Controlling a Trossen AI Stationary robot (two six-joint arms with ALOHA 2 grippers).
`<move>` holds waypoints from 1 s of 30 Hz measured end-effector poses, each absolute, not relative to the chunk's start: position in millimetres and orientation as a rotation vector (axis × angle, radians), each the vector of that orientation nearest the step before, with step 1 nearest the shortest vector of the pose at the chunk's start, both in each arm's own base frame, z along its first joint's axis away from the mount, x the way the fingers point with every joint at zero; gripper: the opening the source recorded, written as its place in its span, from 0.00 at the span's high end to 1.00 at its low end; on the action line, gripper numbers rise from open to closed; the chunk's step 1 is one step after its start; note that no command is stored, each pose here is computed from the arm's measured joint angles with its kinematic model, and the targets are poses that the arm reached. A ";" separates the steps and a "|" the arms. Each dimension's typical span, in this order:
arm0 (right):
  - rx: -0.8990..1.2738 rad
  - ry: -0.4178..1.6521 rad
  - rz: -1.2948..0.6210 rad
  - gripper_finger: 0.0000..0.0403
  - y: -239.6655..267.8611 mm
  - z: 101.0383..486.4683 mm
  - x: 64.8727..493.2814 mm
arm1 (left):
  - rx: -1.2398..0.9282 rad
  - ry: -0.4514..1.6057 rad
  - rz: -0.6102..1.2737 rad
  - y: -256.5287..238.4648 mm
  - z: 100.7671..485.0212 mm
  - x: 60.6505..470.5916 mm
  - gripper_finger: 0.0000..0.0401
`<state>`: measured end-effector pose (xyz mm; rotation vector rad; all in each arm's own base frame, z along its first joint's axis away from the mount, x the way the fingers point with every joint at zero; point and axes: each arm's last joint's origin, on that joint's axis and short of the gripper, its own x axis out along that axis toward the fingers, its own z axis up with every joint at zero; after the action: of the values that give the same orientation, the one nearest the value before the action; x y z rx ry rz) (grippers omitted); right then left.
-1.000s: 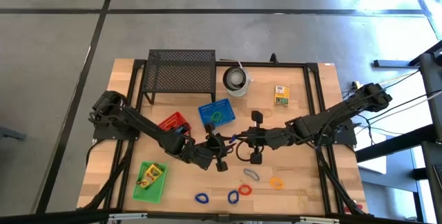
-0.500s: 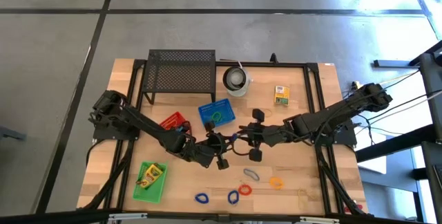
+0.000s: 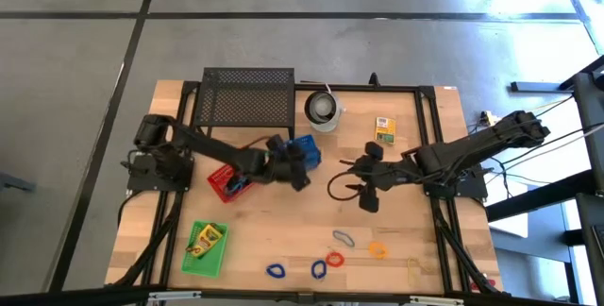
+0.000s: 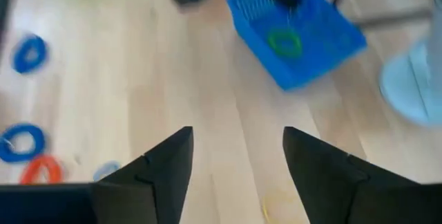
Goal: Pick & Place Office Desk Supplies
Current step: Put the blue spring keychain into the blue bin, then put the yellow spring keychain into the blue bin
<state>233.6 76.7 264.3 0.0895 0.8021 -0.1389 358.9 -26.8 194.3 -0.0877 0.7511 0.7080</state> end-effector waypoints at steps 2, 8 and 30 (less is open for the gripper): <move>0.108 0.859 -0.172 0.44 74.8 260.7 228.4 | -0.130 0.773 0.713 -12.7 191.5 358.6 0.95; 0.173 1.029 -0.295 0.47 74.2 248.7 212.6 | -0.216 0.835 0.728 8.1 177.4 350.7 0.95; 0.447 1.120 0.040 0.50 146.7 173.0 171.0 | -0.176 0.826 0.669 -10.3 183.4 351.7 0.66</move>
<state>171.0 146.7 173.0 0.4469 1.1202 0.0404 351.7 -10.3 183.4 -0.1760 0.8259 0.6693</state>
